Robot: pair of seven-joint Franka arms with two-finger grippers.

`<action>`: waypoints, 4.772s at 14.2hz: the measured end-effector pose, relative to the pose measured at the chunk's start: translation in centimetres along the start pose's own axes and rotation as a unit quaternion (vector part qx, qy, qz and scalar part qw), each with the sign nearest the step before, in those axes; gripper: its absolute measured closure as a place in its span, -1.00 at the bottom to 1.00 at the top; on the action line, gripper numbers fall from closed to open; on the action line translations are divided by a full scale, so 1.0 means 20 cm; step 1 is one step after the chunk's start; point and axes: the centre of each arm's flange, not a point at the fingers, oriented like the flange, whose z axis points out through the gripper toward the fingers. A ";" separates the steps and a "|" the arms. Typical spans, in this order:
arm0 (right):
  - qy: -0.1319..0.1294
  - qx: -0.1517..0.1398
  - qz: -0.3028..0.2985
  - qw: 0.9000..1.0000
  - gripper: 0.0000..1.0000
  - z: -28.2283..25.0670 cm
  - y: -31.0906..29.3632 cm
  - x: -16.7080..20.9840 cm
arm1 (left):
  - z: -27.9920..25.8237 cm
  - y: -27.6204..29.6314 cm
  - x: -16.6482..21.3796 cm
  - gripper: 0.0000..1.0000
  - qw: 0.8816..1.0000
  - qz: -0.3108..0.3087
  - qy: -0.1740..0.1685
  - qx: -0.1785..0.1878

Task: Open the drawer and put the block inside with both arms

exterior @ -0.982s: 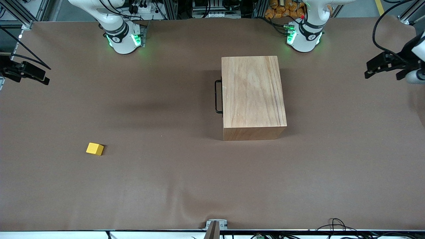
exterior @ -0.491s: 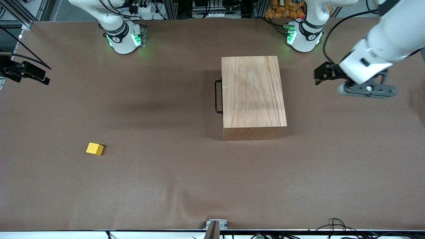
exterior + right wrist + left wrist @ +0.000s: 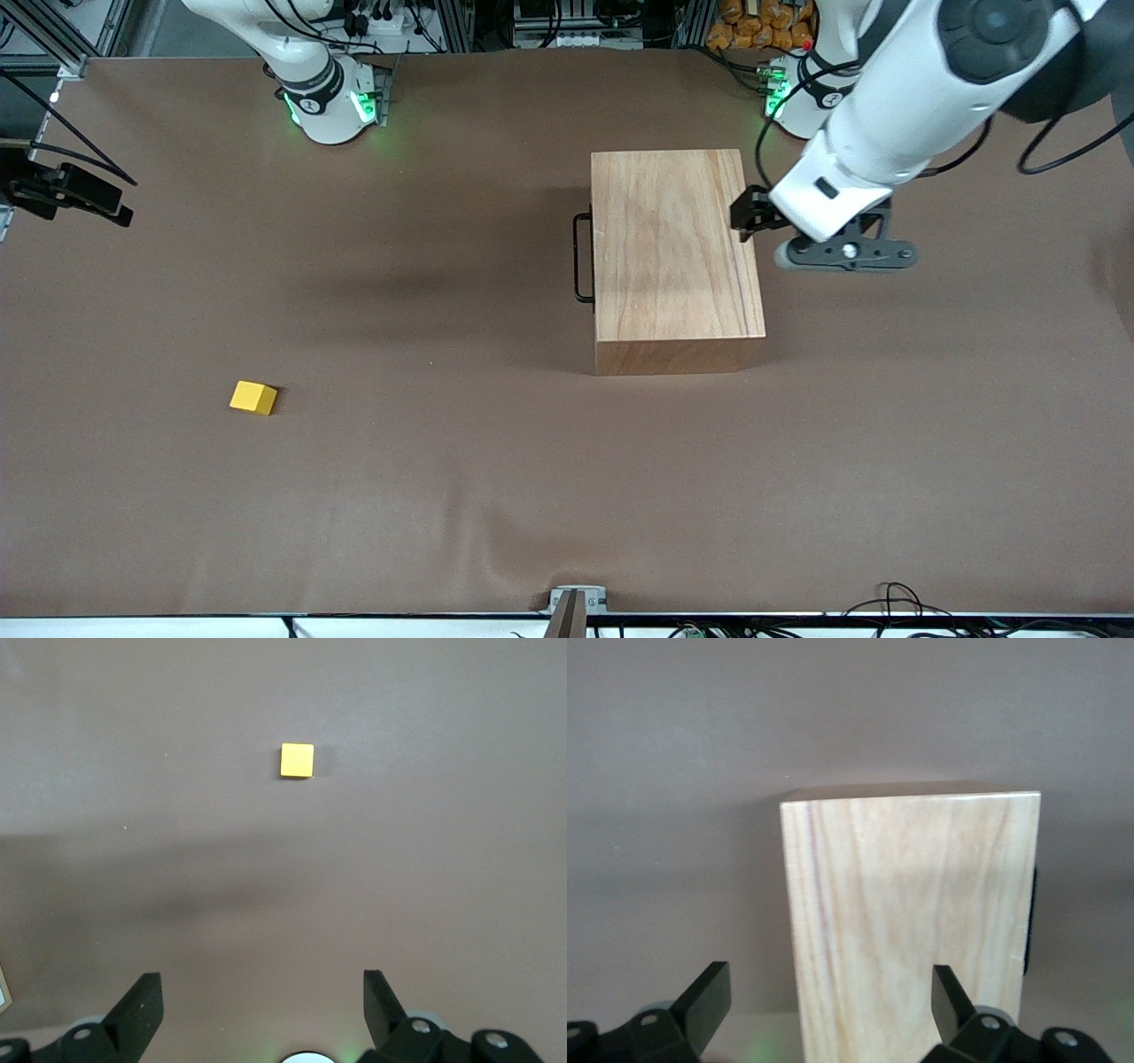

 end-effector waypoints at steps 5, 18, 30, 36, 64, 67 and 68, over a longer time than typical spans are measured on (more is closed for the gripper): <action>0.000 0.000 0.000 1.000 -1.00 0.00 0.00 0.00 | 0.11 0.34 -0.05 -1.00 1.000 -0.017 0.003 -0.003; 0.000 0.000 0.000 1.000 -1.00 0.00 0.00 0.00 | 0.35 0.76 -0.15 -1.00 0.999 -0.033 0.010 -0.010; 0.000 0.000 0.000 1.000 -1.00 0.00 0.00 0.00 | 0.75 1.26 -0.37 -1.00 0.993 -0.112 0.047 0.003; 0.000 0.000 0.000 1.000 -1.00 0.00 0.00 0.00 | 1.03 1.43 -0.41 -1.00 0.990 -0.109 0.080 0.025; -0.001 0.000 0.000 1.000 -1.00 0.00 0.00 0.00 | 1.49 1.51 -0.52 -1.00 0.982 -0.001 0.100 0.162; -0.001 0.000 0.000 1.000 -1.00 0.00 0.00 0.00 | 1.56 1.51 -0.51 -1.00 0.982 0.004 0.099 0.162; -0.001 0.000 0.000 1.000 -1.00 0.00 0.00 0.00 | 1.58 1.51 -0.50 -1.00 0.982 0.006 0.101 0.159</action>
